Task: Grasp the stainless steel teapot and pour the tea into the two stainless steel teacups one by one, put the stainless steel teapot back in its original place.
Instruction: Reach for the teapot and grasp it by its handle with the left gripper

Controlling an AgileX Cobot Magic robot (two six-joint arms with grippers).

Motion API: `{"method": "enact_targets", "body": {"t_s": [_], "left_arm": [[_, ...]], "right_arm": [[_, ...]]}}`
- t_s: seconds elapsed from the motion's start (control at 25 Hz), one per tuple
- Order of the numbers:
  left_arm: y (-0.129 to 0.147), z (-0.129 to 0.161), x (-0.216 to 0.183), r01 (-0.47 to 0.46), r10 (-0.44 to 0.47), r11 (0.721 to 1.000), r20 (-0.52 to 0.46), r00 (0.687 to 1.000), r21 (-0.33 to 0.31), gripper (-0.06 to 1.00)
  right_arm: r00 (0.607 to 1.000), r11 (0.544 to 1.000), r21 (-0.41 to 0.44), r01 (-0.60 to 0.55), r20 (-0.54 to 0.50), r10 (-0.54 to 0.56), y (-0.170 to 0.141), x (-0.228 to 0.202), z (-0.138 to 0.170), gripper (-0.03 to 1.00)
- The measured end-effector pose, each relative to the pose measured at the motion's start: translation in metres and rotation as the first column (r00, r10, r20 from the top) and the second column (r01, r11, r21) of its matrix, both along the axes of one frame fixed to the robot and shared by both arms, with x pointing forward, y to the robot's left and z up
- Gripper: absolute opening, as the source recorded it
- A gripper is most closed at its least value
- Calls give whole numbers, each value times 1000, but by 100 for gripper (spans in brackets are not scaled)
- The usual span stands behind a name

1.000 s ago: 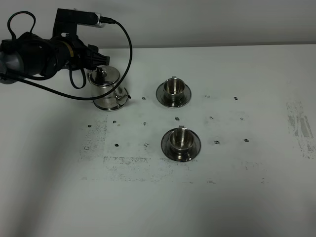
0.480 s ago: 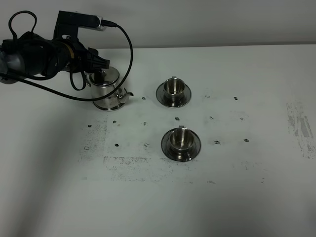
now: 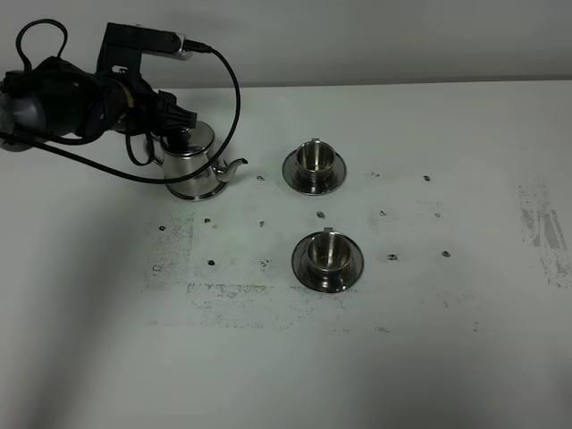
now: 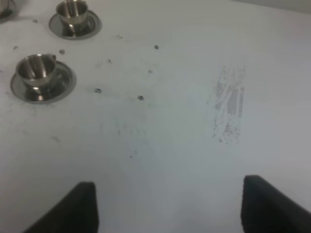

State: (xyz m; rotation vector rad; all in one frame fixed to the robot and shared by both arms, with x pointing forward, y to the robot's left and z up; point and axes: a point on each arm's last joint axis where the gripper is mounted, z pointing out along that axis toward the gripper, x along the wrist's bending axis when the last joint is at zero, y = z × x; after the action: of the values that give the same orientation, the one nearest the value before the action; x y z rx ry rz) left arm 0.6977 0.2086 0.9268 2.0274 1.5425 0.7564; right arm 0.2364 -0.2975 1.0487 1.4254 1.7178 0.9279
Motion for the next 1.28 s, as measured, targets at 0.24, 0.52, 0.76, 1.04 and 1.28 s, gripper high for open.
{"method": "enact_targets", "body": {"t_s": [0.24, 0.52, 0.76, 1.04, 1.28], "left_arm": [[5, 0, -6, -24, 27, 999, -69, 997, 47, 52], [10, 9, -13, -40, 52, 995, -123, 991, 95, 52], [15, 7, -19, -63, 89, 988, -194, 977, 138, 52], [18, 5, -24, -64, 106, 983, -246, 964, 172, 52], [14, 4, -27, -44, 98, 980, -277, 956, 194, 51]], "right_arm": [[1000, 1000, 0, 0, 0, 0, 0, 0, 0, 59], [1000, 1000, 0, 0, 0, 0, 0, 0, 0, 59], [1000, 1000, 0, 0, 0, 0, 0, 0, 0, 59], [1000, 1000, 0, 0, 0, 0, 0, 0, 0, 59], [1000, 1000, 0, 0, 0, 0, 0, 0, 0, 59]]}}
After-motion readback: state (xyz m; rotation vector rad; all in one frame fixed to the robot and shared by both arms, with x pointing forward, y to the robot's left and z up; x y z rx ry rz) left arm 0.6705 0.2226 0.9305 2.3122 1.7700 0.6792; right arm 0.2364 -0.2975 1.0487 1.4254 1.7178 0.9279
